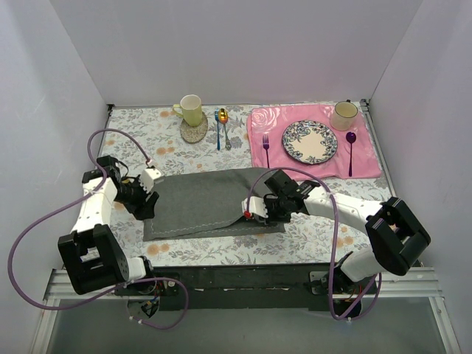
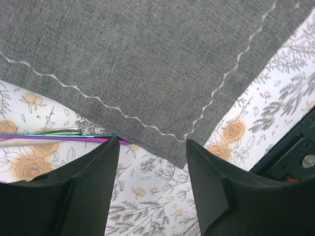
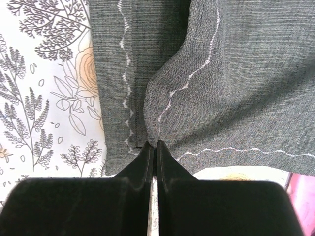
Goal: Fold the napkin into a case and place the utensils inside
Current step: Fold and flatten the napkin at the center of the board.
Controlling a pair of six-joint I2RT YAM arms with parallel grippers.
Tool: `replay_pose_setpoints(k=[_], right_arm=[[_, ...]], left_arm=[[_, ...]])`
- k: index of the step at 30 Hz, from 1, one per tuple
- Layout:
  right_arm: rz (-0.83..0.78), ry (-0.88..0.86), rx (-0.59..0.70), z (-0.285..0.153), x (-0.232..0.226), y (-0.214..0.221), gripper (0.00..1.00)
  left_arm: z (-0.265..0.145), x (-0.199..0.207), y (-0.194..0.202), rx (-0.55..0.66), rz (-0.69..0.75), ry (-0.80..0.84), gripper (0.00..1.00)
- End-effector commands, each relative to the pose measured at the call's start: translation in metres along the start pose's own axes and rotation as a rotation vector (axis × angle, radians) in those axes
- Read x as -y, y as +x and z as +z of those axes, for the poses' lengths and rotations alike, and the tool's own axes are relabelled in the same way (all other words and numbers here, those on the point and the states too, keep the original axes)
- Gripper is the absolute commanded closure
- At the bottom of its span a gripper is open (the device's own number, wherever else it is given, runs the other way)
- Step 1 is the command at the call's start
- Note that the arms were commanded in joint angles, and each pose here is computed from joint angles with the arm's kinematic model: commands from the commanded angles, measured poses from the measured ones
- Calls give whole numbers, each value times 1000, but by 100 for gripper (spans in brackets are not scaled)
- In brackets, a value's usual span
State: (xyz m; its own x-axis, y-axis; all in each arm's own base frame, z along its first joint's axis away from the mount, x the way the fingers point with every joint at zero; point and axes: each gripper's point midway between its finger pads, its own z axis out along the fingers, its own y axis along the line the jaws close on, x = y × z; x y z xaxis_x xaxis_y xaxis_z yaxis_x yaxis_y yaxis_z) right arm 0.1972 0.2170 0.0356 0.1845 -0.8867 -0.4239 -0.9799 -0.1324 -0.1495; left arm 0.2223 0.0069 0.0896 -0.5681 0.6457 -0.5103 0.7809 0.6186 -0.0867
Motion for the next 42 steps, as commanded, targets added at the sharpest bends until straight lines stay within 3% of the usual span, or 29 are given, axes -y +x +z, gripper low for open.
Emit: replay_pose_setpoints(k=[1, 6, 11, 13, 21, 27, 35, 42], right_arm=[[12, -52, 31, -2, -7, -9, 99], [22, -70, 59, -7, -7, -18, 99], [36, -90, 112, -32, 1, -45, 99], [46, -107, 107, -36, -1, -46, 99], [61, -172, 77, -27, -19, -32, 99], [99, -205, 41, -15, -25, -22, 99], [165, -244, 9, 4, -33, -11, 99], [213, -241, -48, 21, -26, 19, 99]], left_arm=[[5, -8, 10, -24, -127, -86, 44], [6, -27, 8, 23, -286, -184, 44], [7, -38, -17, 84, -462, -118, 45], [2, -39, -27, 103, -451, -92, 47], [-7, 6, -1, 40, -163, -28, 53], [10, 33, 29, -2, 37, 2, 58], [26, 39, 58, -98, 157, -28, 55], [33, 33, 57, -111, 194, -85, 57]])
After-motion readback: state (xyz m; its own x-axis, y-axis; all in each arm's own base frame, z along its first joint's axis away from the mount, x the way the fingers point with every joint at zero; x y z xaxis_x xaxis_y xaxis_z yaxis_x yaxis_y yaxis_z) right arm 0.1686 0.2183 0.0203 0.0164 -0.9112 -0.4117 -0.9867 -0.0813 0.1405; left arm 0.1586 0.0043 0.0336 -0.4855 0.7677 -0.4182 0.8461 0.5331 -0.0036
